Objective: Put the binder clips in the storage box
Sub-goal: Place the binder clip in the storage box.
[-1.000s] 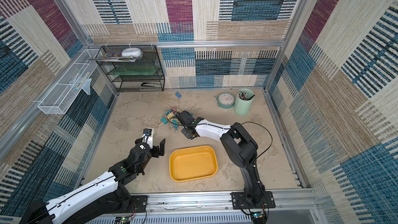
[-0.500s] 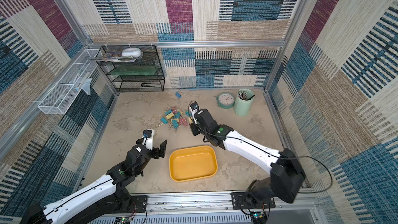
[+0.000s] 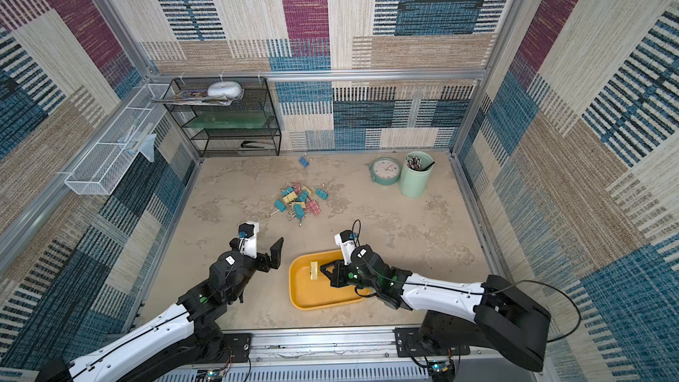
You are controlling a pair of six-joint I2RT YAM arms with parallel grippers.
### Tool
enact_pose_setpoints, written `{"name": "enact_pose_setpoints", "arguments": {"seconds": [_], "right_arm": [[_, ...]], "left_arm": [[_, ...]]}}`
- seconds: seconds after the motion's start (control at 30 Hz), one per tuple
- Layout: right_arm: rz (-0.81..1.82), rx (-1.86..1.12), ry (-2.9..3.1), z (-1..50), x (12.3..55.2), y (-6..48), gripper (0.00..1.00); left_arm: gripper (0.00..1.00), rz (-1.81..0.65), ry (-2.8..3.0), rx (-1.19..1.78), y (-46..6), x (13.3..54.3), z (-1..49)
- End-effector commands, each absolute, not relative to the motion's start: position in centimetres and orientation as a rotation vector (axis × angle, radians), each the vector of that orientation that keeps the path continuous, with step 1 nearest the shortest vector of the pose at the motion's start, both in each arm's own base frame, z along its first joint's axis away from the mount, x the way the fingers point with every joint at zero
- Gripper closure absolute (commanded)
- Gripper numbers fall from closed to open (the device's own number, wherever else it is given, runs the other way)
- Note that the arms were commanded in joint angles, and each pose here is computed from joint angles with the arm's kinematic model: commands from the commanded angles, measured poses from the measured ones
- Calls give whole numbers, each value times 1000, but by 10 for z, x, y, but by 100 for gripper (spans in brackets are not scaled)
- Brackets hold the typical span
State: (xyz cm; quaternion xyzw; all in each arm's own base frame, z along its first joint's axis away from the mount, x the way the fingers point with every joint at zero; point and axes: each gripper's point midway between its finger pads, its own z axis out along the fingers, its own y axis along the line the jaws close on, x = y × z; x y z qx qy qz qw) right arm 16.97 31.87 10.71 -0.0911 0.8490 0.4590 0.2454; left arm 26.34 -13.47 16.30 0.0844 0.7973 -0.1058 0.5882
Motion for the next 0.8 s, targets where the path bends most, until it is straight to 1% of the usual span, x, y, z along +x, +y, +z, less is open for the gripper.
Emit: {"name": "enact_pose_setpoints", "arguments": {"seconds": [0.0,0.2,0.37,0.4,0.43,0.53,0.67,0.77], "right_arm": [[1293,-235,2321,105,171,341,100],[1271,-258,2396,68,174,363,100],[1223,-230,2439,48,175,360,100],[1209,-232,2449,45,175,359,98],[1196,-230,2457,43,175,357,95],[1117,-217,2474,41,176,348,81],[1020,-209,2461,50,179,333,61],[932,-206,2456,58,182,319,45]], "left_arm": [[1,-233,1843,171,-132,266,167],[1,-207,1852,165,-129,268,164],[1,-197,1867,170,-131,270,161],[1,-199,1868,172,-131,270,161],[1,-200,1870,174,-132,270,161],[1,-204,1871,175,-133,271,162],[1,-217,1884,155,-133,271,162],[1,-293,1940,106,-138,275,163]]}}
